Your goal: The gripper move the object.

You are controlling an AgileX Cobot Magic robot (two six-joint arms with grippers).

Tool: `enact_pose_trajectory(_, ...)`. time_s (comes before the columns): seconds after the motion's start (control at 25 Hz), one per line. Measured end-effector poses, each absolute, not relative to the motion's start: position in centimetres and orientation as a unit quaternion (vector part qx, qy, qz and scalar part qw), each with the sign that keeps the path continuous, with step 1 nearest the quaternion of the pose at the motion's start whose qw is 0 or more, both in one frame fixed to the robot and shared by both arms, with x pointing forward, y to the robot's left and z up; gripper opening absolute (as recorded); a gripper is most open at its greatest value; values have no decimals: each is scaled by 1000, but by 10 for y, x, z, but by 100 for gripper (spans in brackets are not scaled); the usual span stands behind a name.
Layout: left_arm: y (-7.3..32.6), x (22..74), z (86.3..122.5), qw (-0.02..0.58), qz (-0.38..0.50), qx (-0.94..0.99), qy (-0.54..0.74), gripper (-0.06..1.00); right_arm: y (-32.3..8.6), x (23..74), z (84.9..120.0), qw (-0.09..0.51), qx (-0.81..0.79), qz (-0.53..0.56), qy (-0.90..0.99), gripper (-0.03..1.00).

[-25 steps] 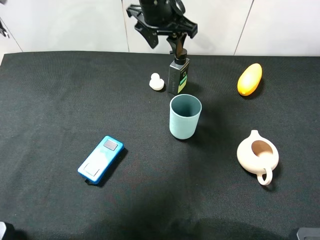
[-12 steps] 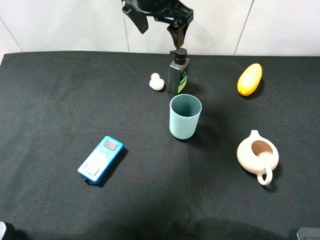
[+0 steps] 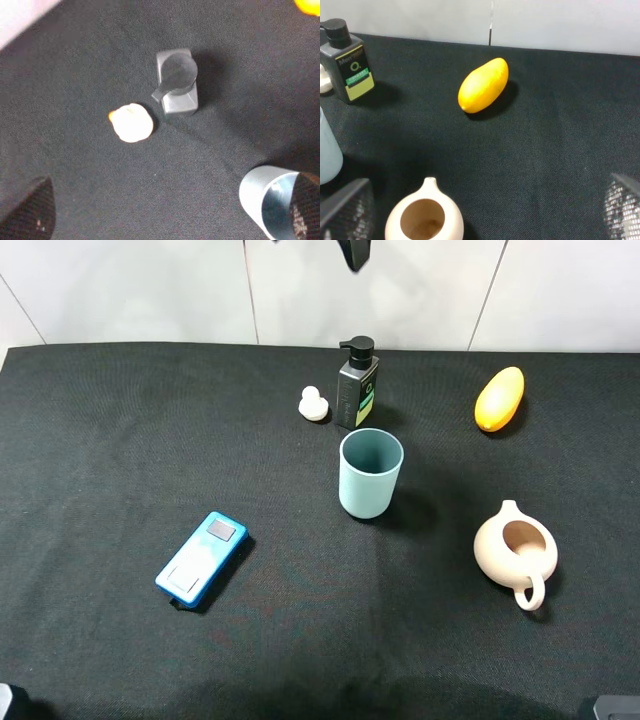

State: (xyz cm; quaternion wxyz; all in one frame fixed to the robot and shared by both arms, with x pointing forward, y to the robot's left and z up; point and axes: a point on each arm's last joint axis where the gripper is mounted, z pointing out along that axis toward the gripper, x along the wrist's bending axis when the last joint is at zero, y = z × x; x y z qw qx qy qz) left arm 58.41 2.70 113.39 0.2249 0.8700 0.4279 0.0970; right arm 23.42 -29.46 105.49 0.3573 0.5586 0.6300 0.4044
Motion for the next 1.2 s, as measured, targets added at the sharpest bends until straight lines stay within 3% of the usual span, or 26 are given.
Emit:
enact_pose_trajectory(0.64,72,527,1192,258,122,872,397,99,-295,234,1055,357,559,404,630,69)
enact_pose_trajectory(1.2,124,464,1190,230,121,882,393,99,-295,234,1055,357,559,404,630,69)
